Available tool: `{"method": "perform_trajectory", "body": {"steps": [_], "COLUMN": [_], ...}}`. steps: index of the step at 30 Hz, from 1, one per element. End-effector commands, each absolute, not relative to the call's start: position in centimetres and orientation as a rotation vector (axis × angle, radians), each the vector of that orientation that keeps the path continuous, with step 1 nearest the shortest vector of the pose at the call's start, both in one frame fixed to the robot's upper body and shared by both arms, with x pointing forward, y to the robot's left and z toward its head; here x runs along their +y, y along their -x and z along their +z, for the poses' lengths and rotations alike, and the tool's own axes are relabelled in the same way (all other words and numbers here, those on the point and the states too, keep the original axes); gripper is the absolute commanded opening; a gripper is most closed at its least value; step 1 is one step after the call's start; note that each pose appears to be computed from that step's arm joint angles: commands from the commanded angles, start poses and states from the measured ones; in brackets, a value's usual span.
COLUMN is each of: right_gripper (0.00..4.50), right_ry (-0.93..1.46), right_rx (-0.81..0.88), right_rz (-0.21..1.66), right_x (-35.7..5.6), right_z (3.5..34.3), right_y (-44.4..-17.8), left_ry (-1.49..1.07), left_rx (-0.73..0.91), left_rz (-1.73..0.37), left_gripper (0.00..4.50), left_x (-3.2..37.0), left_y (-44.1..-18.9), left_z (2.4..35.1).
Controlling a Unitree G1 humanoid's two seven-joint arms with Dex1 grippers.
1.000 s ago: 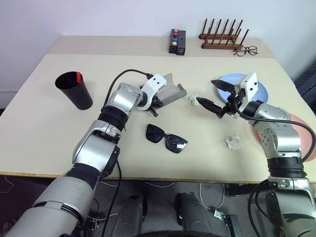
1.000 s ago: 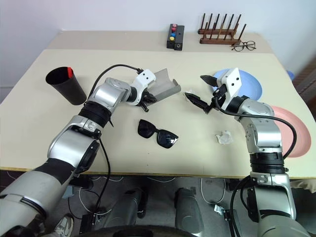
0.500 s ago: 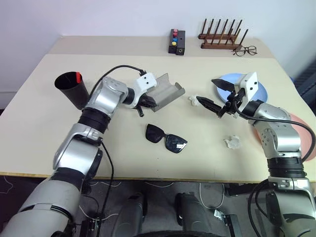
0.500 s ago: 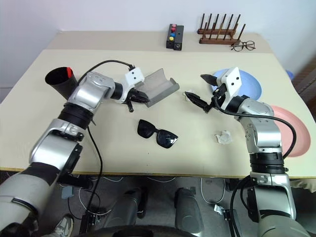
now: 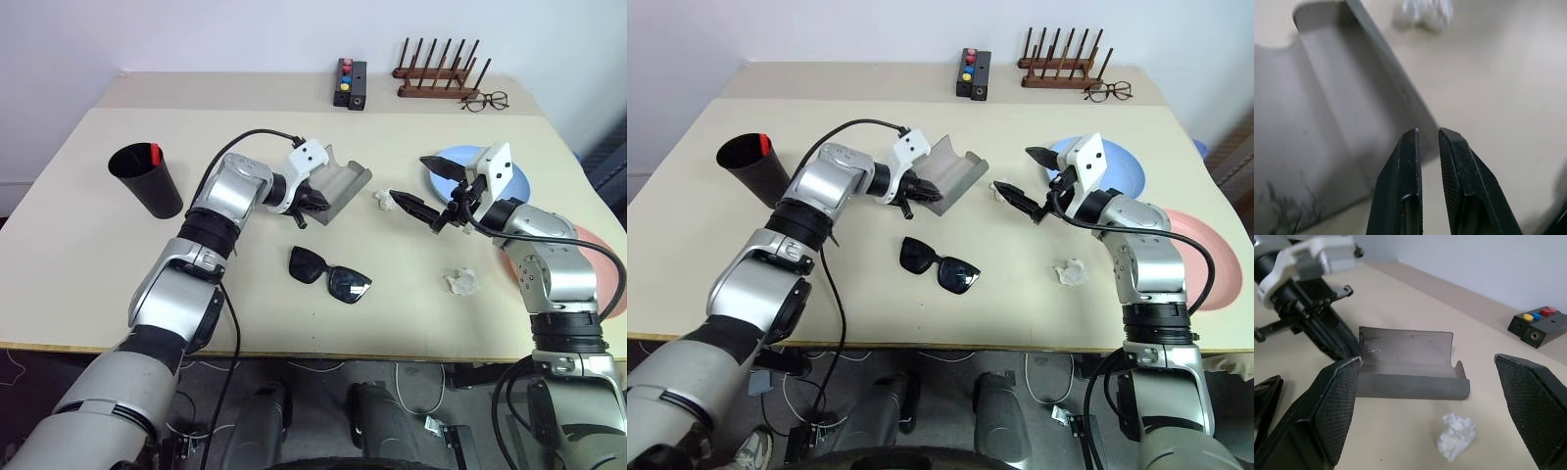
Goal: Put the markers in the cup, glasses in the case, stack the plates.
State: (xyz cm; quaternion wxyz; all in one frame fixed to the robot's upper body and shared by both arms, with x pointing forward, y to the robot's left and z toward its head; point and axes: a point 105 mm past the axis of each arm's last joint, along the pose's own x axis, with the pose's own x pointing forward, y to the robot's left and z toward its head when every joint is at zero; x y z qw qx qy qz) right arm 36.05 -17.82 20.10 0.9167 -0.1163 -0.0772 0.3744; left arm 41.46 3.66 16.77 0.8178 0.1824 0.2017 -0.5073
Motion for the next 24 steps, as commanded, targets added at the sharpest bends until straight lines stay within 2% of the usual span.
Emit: {"method": "perform_trajectory", "body": {"steps": [1,4,5,8,12,13,15,24], "right_gripper": [4.5,4.5,4.5,4.5,4.5,4.5,4.5,4.5], "right_ry": [0.275,0.277,0.277,0.279,0.284,0.285,0.289,0.297], "right_rx": [-0.224,-0.224,-0.224,-0.225,-0.219,-0.217,-0.21,-0.2], "right_rz": [0.763,0.763,0.763,0.763,0.767,0.769,0.771,0.775], "right_x": [-18.0,-18.0,-18.0,-18.0,-18.2,-18.3,-18.5,-18.9], "right_z": [21.9,21.9,21.9,22.0,22.2,22.2,22.2,22.3], "right_y": [-35.6,-35.6,-35.7,-35.8,-36.0,-36.0,-36.1,-36.4], "left_ry": [-0.263,-0.162,-0.139,-0.091,-0.024,-0.016,-0.005,-0.096], "left_rx": [0.381,0.377,0.359,0.354,0.388,0.405,0.423,0.502], "left_rz": [-1.063,-1.041,-1.028,-1.04,-1.007,-0.984,-0.936,-0.731], "left_gripper": [0.6,0.6,0.33,1.01,2.93,3.57,4.45,4.45], "left_x": [3.1,2.7,2.6,1.7,0.3,0.0,-0.6,-1.9], "left_y": [-41.8,-41.9,-42.1,-41.7,-41.4,-41.4,-41.6,-42.4], "left_z": [20.1,21.8,22.5,23.5,24.1,23.9,23.4,19.5]}}
